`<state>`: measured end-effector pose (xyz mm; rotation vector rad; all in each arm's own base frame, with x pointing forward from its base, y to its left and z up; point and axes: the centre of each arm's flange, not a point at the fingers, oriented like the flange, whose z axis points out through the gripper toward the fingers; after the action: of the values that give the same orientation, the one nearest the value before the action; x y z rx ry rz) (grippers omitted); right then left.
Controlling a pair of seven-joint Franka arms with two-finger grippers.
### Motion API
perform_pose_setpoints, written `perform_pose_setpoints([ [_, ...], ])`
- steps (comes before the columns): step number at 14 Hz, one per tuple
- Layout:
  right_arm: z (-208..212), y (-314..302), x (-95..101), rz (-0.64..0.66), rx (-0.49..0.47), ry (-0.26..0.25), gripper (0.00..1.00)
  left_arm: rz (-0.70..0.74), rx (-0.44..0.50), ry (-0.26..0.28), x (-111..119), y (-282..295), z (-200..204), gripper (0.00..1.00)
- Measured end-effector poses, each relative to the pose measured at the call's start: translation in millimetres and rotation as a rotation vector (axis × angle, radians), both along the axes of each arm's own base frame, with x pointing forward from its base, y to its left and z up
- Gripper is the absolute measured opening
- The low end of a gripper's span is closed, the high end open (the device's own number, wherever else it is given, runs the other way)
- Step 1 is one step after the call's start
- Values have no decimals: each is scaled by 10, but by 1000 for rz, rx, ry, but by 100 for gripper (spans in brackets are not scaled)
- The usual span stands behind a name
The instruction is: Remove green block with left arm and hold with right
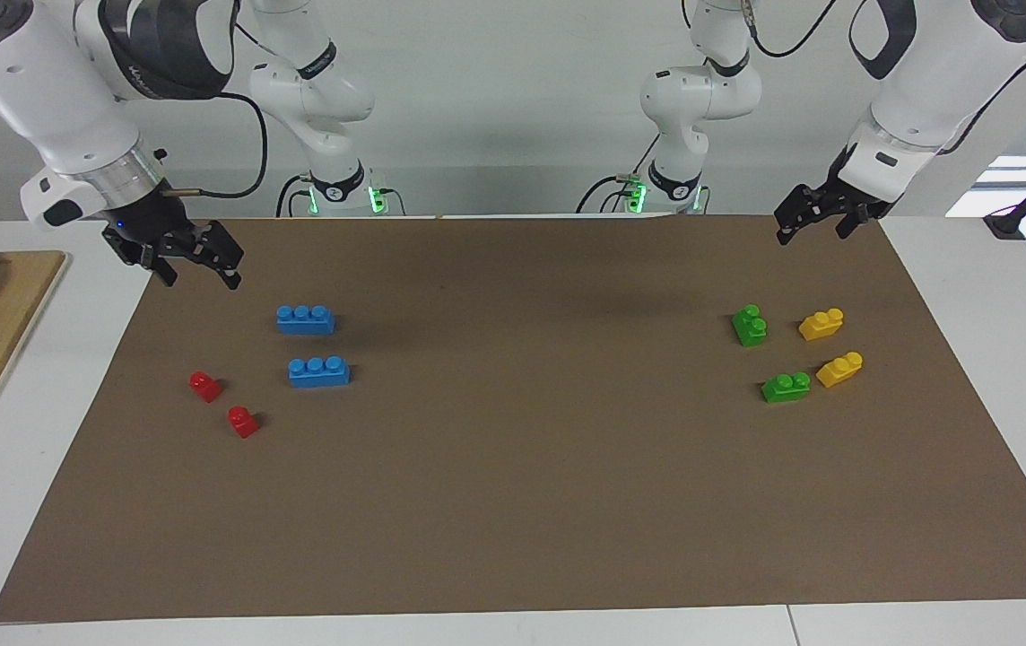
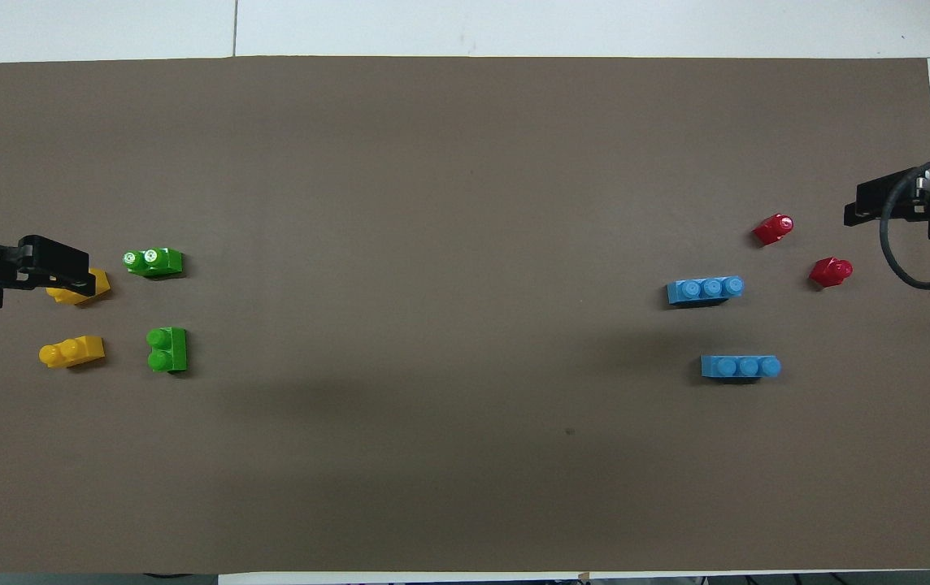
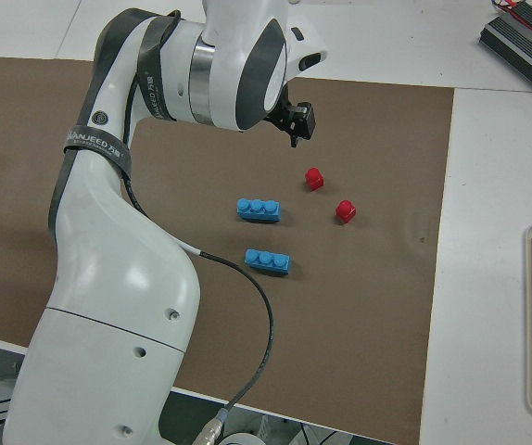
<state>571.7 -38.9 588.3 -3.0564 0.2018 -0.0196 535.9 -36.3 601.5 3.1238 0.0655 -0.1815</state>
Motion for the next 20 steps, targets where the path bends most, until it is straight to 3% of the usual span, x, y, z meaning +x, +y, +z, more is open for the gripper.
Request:
perform_pose_setpoints([
  [3,102,56,-90,32,-19,9,100,-4,10,30,168,-28,-48,100],
  [6,206,171,-150,52,-22,-1,100,-15,31,20,236,-60,-23,100],
  [11,214,250,-152,66,-22,-2,100,-27,28,-3,211,-72,107,100],
  [20,221,351,-150,82,-24,-4,100,-72,31,21,99,-299,-14,100],
])
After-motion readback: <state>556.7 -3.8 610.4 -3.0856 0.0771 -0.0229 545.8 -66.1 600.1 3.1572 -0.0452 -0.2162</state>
